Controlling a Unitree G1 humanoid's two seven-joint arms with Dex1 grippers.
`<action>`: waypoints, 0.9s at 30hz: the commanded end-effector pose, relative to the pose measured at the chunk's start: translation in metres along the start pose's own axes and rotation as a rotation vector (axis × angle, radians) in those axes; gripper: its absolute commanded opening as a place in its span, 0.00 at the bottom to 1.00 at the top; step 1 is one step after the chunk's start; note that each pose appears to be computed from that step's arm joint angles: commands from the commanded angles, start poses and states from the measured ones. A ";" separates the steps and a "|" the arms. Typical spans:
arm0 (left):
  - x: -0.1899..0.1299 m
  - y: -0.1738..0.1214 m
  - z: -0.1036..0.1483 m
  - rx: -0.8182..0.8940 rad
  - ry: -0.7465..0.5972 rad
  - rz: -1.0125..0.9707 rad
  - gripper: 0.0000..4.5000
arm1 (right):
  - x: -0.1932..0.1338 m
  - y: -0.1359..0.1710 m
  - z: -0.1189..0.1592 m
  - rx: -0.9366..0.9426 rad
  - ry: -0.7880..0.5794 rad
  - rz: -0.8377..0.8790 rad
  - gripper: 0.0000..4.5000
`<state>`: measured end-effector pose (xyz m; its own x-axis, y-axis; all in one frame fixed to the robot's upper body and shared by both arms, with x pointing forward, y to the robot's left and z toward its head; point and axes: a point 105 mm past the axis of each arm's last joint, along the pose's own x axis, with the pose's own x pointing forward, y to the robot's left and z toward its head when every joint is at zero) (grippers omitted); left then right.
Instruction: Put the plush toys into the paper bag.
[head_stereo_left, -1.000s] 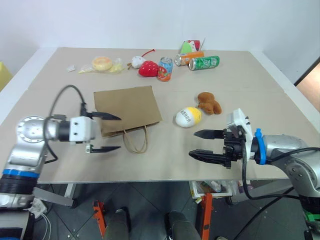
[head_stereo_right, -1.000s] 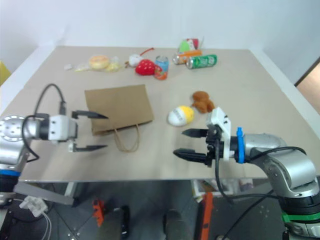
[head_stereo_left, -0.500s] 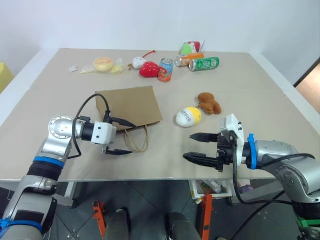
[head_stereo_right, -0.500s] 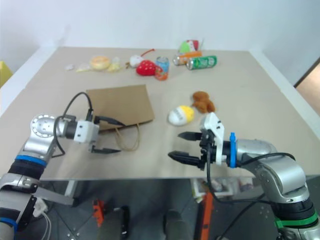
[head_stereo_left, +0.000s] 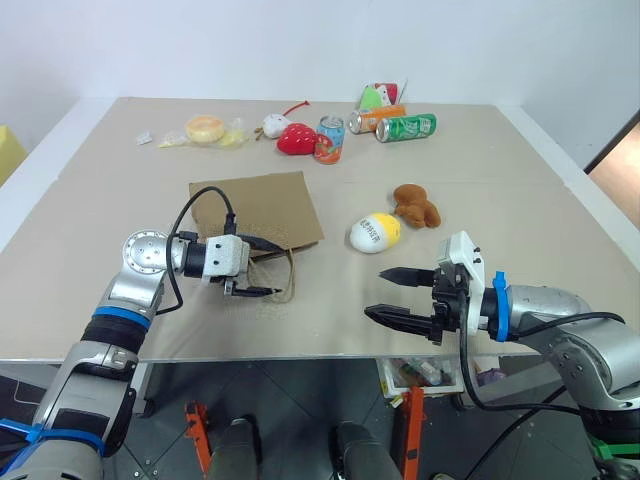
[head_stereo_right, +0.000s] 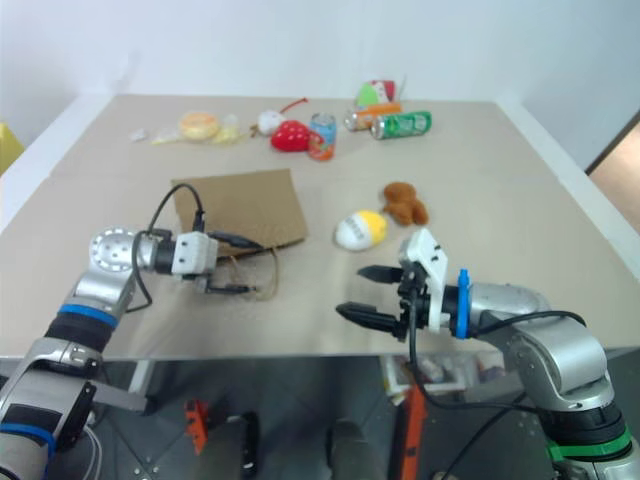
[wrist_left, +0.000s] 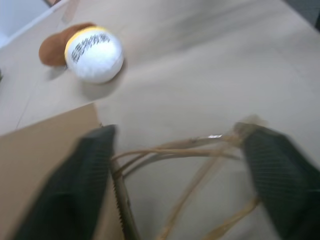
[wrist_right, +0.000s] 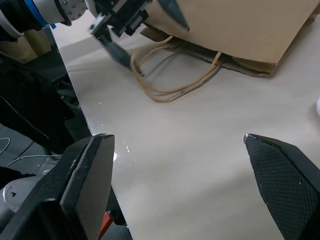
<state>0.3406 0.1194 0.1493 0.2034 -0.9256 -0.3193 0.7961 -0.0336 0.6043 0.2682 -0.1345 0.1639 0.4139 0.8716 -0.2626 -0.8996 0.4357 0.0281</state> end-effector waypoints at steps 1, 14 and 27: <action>-0.002 0.006 0.002 0.011 0.005 0.017 0.41 | 0.000 0.004 0.009 -0.046 -0.023 0.007 1.00; -0.004 0.036 0.040 -0.088 -0.144 0.079 0.02 | 0.000 0.000 0.009 -0.053 -0.023 -0.003 1.00; -0.002 0.042 0.079 -0.380 -0.307 0.130 0.00 | 0.026 -0.021 0.055 -0.045 -0.280 -0.096 0.59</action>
<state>0.3319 0.0891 0.2205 0.1737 -0.9843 -0.0322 0.9485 0.1584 0.2744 0.3061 -0.1102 0.1905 0.5170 0.8547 -0.0464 -0.8552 0.5181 0.0136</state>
